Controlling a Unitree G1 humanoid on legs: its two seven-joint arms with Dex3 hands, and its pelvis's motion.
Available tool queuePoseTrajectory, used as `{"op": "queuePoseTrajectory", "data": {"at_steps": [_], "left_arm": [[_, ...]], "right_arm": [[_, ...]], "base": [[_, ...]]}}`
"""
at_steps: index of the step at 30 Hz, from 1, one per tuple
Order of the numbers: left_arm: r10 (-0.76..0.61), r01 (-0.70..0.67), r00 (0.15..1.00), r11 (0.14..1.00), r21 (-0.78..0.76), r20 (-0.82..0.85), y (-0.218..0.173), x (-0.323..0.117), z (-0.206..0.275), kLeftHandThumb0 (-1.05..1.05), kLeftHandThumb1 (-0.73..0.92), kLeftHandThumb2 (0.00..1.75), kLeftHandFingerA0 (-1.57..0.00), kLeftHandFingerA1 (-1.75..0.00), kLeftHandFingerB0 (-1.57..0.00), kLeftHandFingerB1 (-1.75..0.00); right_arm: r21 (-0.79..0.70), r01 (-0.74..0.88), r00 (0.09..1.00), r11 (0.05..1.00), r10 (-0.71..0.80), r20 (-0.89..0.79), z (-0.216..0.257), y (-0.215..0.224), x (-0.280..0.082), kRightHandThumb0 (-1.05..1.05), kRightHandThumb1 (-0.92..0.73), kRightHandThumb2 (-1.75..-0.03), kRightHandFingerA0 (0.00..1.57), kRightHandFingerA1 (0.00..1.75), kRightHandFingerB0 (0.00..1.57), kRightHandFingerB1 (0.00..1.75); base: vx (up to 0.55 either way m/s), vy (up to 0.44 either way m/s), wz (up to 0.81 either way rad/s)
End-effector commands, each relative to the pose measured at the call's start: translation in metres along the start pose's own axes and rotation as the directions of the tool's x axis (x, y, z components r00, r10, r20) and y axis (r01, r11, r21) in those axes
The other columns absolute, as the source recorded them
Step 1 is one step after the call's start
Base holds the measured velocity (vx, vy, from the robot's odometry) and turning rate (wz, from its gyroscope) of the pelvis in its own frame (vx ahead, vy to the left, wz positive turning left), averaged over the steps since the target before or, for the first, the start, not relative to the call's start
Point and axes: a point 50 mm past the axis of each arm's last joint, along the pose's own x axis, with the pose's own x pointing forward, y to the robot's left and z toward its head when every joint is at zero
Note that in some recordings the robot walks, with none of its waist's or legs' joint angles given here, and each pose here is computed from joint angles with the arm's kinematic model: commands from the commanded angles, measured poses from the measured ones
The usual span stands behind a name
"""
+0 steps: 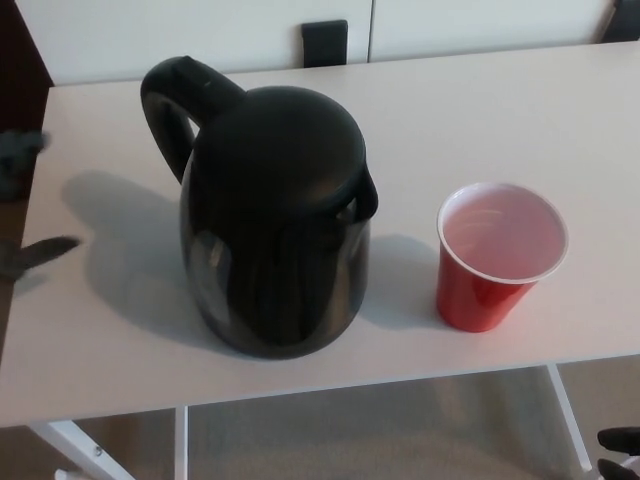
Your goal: The robot walk towards a table in front and uses its left hand to pick up the pot from the base and pour water to the cup on the right hand side
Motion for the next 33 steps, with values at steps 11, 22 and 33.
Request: {"op": "queuePoseTrajectory", "data": {"at_steps": [11, 22, 33], "left_arm": [[0.217, -0.255, 0.966, 0.896, -0.362, -0.144, -0.015, -0.127, -0.142, -0.64, 0.42, 0.77, -0.05, -0.40, -0.05, -0.18], [-0.053, -0.259, 0.833, 0.843, -0.472, -0.551, -0.112, -0.177, -0.226, -0.54, 0.71, 0.62, -0.20, -0.32, -0.14, -0.28], [-0.267, -0.092, 0.814, 0.817, -0.569, -0.516, -0.169, -0.142, -0.212, -0.47, 0.79, 0.64, -0.22, -0.36, -0.14, -0.31]], "right_arm": [[0.036, 0.046, 0.993, 0.998, -0.041, -0.113, -0.043, -0.006, -0.014, -0.35, -0.57, -0.56, 0.77, 0.49, 0.60, 0.43], [0.064, 0.074, 0.984, 0.995, -0.063, -0.166, -0.070, 0.001, -0.025, -0.35, -0.57, -0.57, 0.76, 0.50, 0.61, 0.44], [0.085, 0.066, 0.984, 0.994, -0.051, -0.171, -0.073, 0.004, -0.026, -0.34, -0.56, -0.55, 0.78, 0.50, 0.62, 0.44]], "base": [[0.00, 0.000, 0.00], [0.00, 0.000, 0.00], [0.00, 0.000, 0.00]]}}
